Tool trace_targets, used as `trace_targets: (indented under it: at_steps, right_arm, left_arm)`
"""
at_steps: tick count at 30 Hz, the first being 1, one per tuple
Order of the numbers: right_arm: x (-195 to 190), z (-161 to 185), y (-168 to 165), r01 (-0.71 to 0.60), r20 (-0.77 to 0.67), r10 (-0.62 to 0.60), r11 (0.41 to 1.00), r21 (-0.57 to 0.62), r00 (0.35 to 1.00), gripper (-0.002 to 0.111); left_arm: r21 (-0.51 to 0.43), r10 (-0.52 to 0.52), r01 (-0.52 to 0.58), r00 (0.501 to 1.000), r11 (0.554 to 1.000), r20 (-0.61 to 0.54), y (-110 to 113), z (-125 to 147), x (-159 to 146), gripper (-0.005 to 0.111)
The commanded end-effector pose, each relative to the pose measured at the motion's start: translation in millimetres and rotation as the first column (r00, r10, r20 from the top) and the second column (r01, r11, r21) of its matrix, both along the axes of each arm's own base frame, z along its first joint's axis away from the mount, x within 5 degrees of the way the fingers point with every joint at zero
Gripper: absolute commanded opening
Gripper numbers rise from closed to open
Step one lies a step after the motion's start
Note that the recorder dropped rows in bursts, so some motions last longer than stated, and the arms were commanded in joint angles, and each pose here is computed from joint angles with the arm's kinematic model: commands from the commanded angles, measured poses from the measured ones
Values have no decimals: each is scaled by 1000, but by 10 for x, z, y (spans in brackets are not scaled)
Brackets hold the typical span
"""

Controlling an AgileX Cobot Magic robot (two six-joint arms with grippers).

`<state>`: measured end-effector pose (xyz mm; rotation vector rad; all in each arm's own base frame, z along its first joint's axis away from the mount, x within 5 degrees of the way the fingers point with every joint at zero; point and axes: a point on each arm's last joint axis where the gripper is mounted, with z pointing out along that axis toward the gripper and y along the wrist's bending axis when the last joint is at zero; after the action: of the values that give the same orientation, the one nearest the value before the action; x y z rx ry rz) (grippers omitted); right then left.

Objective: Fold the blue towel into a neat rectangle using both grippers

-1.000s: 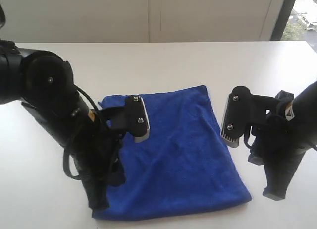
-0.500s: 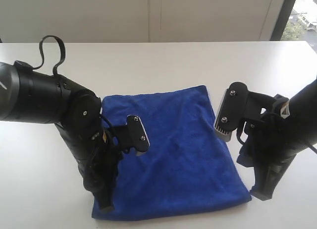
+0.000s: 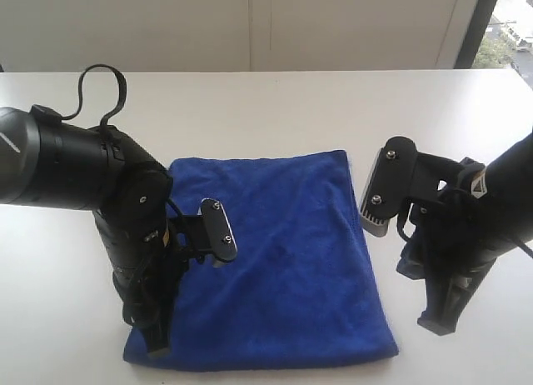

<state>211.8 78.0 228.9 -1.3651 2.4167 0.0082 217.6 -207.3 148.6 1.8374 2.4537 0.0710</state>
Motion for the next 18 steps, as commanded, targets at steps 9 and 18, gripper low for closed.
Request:
trace_targets:
  at_steps: [9, 18]
  right_arm:
    - [26, 15, -2, -138, 65, 141, 989, -43, 988, 14]
    - [-13, -134, 106, -409, -35, 409, 912, -9, 912, 16]
  left_arm:
    - [-44, -43, 44, 999, 998, 29, 18, 379, -50, 0]
    - [-9, -201, 200, 978, 980, -62, 275, 767, -361, 0]
